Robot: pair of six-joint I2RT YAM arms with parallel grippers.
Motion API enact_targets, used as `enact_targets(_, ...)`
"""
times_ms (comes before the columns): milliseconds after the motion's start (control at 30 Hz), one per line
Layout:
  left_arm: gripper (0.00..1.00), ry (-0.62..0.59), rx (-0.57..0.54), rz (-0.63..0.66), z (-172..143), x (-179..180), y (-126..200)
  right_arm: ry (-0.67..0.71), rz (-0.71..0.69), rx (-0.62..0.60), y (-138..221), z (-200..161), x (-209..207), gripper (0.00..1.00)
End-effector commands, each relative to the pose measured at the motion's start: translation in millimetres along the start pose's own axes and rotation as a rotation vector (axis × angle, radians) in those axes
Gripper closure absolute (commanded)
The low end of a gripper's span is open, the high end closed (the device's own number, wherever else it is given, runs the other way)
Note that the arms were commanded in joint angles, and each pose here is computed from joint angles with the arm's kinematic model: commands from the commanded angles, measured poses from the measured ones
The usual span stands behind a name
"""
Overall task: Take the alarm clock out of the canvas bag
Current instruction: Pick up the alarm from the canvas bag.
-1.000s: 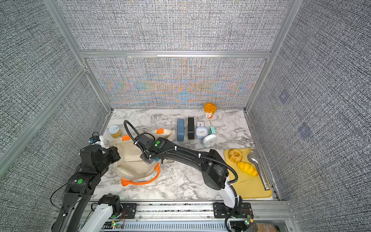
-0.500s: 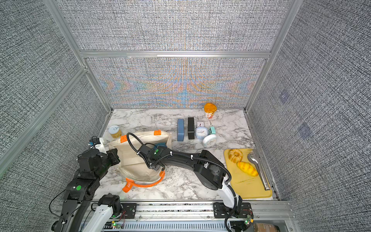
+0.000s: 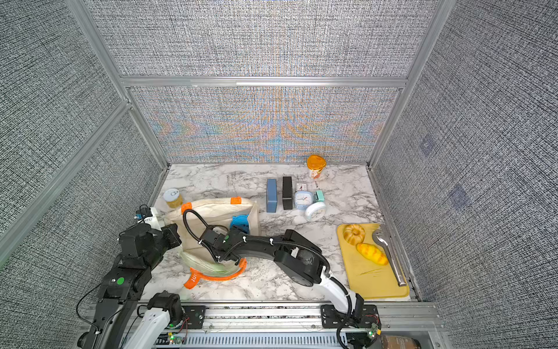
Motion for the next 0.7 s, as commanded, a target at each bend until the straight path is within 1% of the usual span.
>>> enact_targets(0, 1.00, -0.002, -0.062, -0.019, 16.5, -5.4, 1.0, 0.013, -0.109, 0.014, -0.6, -7.8, -19.0, 0.31)
enact_targets(167, 1.00, -0.018, -0.058, 0.007, 18.5, -1.9, 0.2, -0.008, -0.141, -0.006, 9.8, -11.8, -34.8, 0.36)
enact_targets(233, 1.00, -0.025, -0.054, 0.018, 18.5, -0.7, -0.8, -0.011, -0.150, -0.015, 13.5, -12.8, -40.3, 0.41)
enact_targets(300, 1.00, -0.034, -0.056, 0.028, 20.7, 0.4, -0.2, -0.016, -0.162, -0.021, 16.4, -14.0, -46.1, 0.50)
enact_targets(433, 1.00, -0.063, -0.063, 0.049, 25.9, 2.4, 2.2, -0.023, -0.166, -0.035, 21.5, -10.7, -54.6, 0.58)
enact_targets(667, 1.00, -0.090, -0.066, 0.058, 31.3, 2.0, 4.0, -0.043, -0.151, -0.084, 36.2, 6.5, -66.3, 0.61)
Point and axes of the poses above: each gripper's point midway between its finger pads, its own y axis back along the fingers, its own x axis along the line the jaws close on, z = x × y, the point moved 1 cm from there along y, back along the fingers, and after that the axes turned 6 degrees about -y, right-handed, at the moved point
